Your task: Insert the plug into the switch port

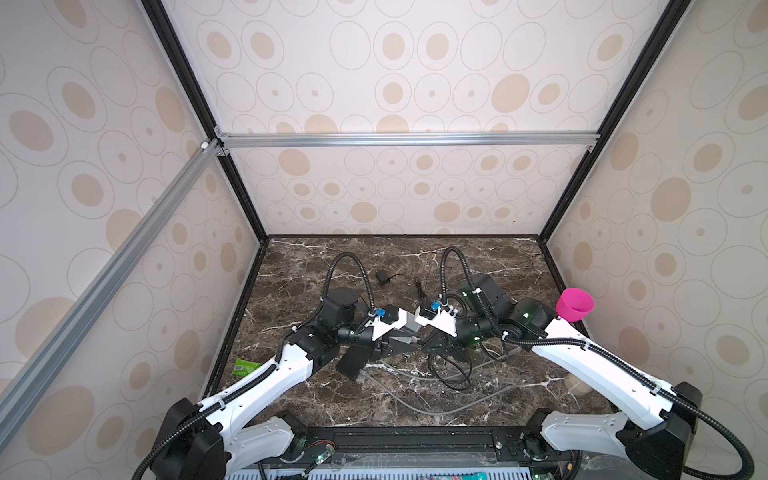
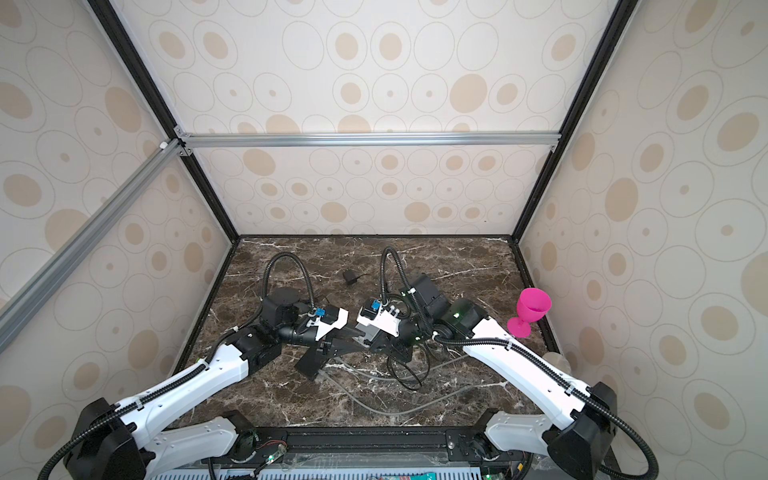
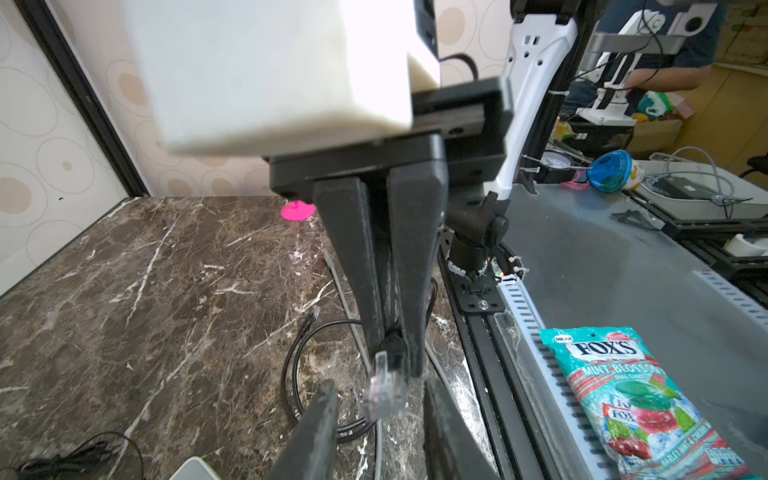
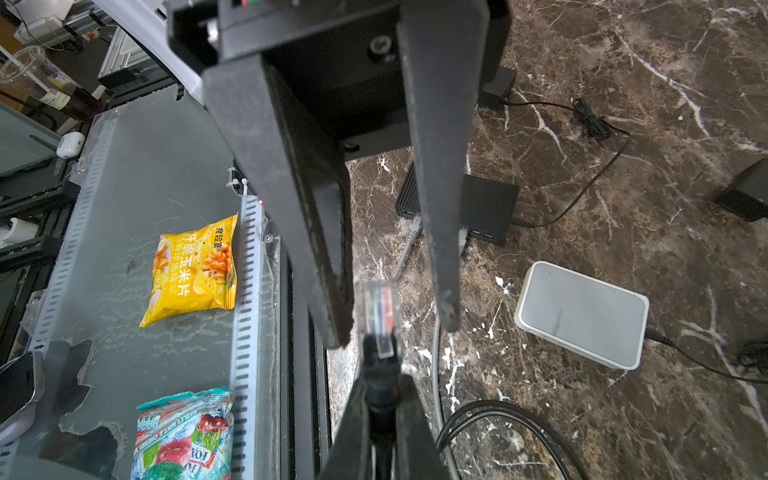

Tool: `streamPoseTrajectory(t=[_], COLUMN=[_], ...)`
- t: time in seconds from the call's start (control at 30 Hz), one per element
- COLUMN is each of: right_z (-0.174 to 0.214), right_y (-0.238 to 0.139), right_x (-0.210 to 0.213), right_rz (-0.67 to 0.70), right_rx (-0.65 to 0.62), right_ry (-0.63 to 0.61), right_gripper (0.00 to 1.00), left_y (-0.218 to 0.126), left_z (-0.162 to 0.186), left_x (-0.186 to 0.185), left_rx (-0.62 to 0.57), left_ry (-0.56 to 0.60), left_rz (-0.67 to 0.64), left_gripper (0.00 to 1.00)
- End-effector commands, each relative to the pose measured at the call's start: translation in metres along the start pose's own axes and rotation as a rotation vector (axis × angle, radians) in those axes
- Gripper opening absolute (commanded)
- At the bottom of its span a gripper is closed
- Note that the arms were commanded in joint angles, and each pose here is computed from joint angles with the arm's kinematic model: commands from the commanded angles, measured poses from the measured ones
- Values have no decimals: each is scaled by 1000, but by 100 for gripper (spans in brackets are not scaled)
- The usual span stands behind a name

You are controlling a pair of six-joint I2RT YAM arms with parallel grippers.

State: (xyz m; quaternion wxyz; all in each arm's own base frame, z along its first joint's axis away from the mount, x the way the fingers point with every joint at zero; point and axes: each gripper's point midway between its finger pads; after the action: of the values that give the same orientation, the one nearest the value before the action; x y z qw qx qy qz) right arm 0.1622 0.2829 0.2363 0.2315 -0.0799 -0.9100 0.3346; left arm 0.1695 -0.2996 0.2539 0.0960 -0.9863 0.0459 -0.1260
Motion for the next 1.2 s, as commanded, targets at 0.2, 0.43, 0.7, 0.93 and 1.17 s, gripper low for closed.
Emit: streamPoseTrajectory(t=[0.2,0.43,0.7,0.93,1.17], right_z=[8,4,0,1,6], right_y=[-1,-3,-5,-4,-3], right_x=[2,3,5,6,6], right_rz=[9,13,5,0,-2], right_rx=[16,-9,-23,-29,-33], right_ry=[-12,-20,-15,-16,-15], right_gripper=[0,0,0,22,24], left_y=[-3,-2,-1,-1,-2], left_z=[-30,-26,-24,-22,-22], left_x=[-1,0,1,1,1], left_rx=[-75,-58,-49,-34,-29], left_ry=[54,42,33,35,44], left_rz=[35,31,33,32,27], left_gripper=[22,22,11,0,0])
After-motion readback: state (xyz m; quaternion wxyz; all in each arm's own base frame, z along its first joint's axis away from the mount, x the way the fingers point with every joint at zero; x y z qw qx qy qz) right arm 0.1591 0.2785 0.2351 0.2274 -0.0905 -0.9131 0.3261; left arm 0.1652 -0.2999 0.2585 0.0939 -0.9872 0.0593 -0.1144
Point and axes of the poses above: each gripper's point midway between its finger pads, its own y axis out along the fingers, its own x axis along the line the jaws close on, z = x × y, and after that the axes turned 14 degrees about y, right-handed
